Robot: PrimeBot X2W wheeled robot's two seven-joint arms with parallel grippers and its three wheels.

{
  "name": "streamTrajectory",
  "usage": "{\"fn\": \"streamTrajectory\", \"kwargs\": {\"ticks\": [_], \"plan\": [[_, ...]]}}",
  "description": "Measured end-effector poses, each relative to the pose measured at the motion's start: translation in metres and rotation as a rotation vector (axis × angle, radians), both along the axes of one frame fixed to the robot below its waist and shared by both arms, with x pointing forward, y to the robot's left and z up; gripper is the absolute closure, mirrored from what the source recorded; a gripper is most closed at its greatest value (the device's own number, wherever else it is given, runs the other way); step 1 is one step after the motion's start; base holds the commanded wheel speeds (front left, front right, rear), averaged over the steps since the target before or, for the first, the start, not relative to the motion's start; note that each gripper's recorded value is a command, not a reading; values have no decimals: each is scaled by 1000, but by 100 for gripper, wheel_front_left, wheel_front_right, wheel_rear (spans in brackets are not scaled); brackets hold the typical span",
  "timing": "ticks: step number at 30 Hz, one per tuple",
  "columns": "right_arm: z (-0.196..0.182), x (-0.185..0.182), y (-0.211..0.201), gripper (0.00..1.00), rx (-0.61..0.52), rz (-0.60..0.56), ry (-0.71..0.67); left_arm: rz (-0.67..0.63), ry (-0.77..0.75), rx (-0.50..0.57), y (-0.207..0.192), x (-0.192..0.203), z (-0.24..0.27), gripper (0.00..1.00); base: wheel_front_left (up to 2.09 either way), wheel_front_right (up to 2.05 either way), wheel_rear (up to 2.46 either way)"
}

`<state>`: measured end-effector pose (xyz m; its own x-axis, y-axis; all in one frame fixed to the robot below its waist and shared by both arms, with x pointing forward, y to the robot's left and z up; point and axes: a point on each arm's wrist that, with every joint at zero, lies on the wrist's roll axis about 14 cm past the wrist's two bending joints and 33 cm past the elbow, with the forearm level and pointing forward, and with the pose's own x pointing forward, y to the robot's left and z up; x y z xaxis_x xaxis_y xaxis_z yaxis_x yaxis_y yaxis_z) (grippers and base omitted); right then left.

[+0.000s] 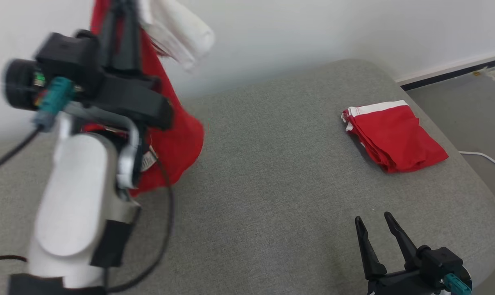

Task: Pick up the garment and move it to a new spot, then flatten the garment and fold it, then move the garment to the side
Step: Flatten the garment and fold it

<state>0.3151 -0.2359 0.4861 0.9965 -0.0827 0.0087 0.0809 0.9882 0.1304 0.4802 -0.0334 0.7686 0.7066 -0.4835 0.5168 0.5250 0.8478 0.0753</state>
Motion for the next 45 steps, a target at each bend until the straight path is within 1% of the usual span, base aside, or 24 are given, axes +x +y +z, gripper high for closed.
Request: {"fn": "streamTrajectory", "kwargs": {"ticks": [2,3,8,11,12,13,14,16,19,22,26,30,35,39,41,45], "plan": [[-1,1,1,0,2,1,3,-51,68,20,-18,-2,-25,100,0,0,0],[-1,1,1,0,2,1,3,-51,68,20,-18,-2,-25,100,0,0,0],[-2,2,2,0,7,-1,7,-179,295,89,-58,-12,-116,100,0,0,0],[-2,3,0,0,9,-7,10,-264,379,126,-80,-27,-155,100,0,0,0],[-3,3,-1,0,8,-8,12,-290,398,117,-85,-32,-162,96,0,0,0],[-3,3,-2,0,7,-10,13,-320,424,113,-91,-37,-168,12,0,0,0],[-3,3,-2,0,7,-12,14,-352,454,111,-98,-44,-176,0,0,0,0],[-3,3,-3,0,8,-14,15,-393,494,106,-107,-55,-185,0,0,0,0],[-3,4,-4,0,7,-16,14,-427,555,64,-110,-63,-191,0,0,0,0],[-4,6,-2,0,8,-6,16,-432,613,26,-106,-70,-200,0,0,0,0],[-4,12,6,0,9,22,14,-396,660,7,-92,-75,-216,0,0,0,0],[-4,19,14,0,5,56,13,-301,671,-31,-60,-72,-230,0,0,0,0],[-4,28,27,0,-5,108,13,-116,627,-73,0,-64,-242,0,0,0,0],[-5,34,37,0,-18,152,16,24,598,-70,47,-67,-250,0,0,0,0],[-4,38,40,0,-27,172,16,93,584,-76,70,-70,-250,0,0,0,0],[4,49,43,0,-56,206,6,205,510,-115,107,-79,-232,0,0,0,0]]}}
